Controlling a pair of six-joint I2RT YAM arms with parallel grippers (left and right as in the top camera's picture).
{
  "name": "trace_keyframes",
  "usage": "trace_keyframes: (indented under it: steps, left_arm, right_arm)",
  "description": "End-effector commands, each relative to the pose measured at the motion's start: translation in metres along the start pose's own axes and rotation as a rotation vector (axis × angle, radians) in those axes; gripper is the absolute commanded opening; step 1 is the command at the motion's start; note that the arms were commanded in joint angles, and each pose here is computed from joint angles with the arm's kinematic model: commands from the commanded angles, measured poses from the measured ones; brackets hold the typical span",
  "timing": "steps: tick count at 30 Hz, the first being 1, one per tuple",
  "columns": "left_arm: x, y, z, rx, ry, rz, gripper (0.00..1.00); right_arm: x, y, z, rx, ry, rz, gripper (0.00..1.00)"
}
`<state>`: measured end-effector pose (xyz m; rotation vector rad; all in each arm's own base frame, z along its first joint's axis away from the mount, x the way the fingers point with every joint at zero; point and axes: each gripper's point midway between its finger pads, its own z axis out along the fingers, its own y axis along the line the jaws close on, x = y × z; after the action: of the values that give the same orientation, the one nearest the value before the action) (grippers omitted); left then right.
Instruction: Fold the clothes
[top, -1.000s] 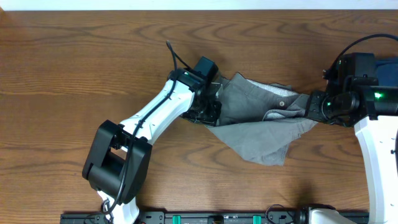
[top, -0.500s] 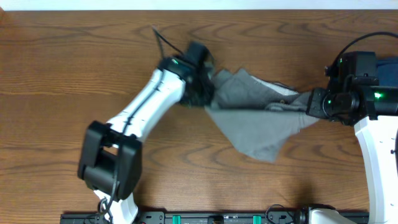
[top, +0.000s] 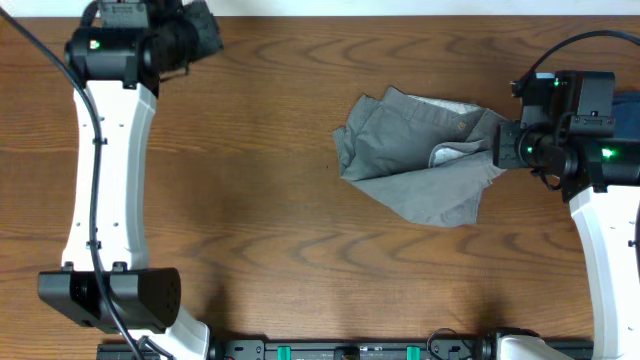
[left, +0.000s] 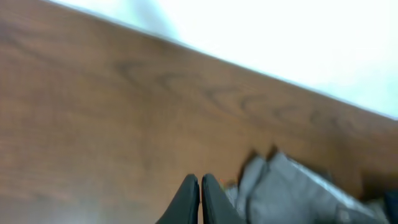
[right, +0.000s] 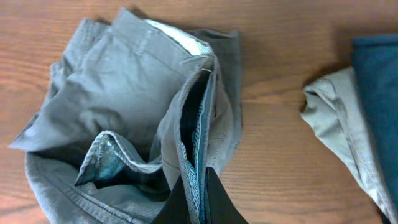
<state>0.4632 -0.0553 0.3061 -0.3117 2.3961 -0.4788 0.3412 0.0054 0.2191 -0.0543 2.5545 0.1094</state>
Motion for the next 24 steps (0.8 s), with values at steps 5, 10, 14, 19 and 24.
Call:
trace_keyframes:
  steps: [5,10,14,19,24]
  left_arm:
    - [0.100,-0.024,0.030,0.030,0.346,-0.003,0.54]
    - [0.162,-0.039,0.047,0.019,0.500,0.055,0.63]
    - [0.211,-0.045,0.064,0.003,0.591,0.067,0.64]
    - [0.265,-0.048,0.087,-0.015,0.659,0.001,0.64]
    - [0.289,-0.062,0.107,0.058,0.643,-0.002,0.64]
  right_arm:
    - [0.001,0.004,-0.002,-0.036,0.005,-0.023,0.04]
    - [0.007,0.004,-0.003,-0.037,0.029,-0.020,0.08]
    - [0.010,0.004,-0.003,-0.038,0.042,-0.018,0.08]
    - [0.012,0.004,-0.003,-0.039,0.050,-0.017,0.08]
    - [0.014,0.004,-0.003,-0.039,0.058,-0.016,0.07]
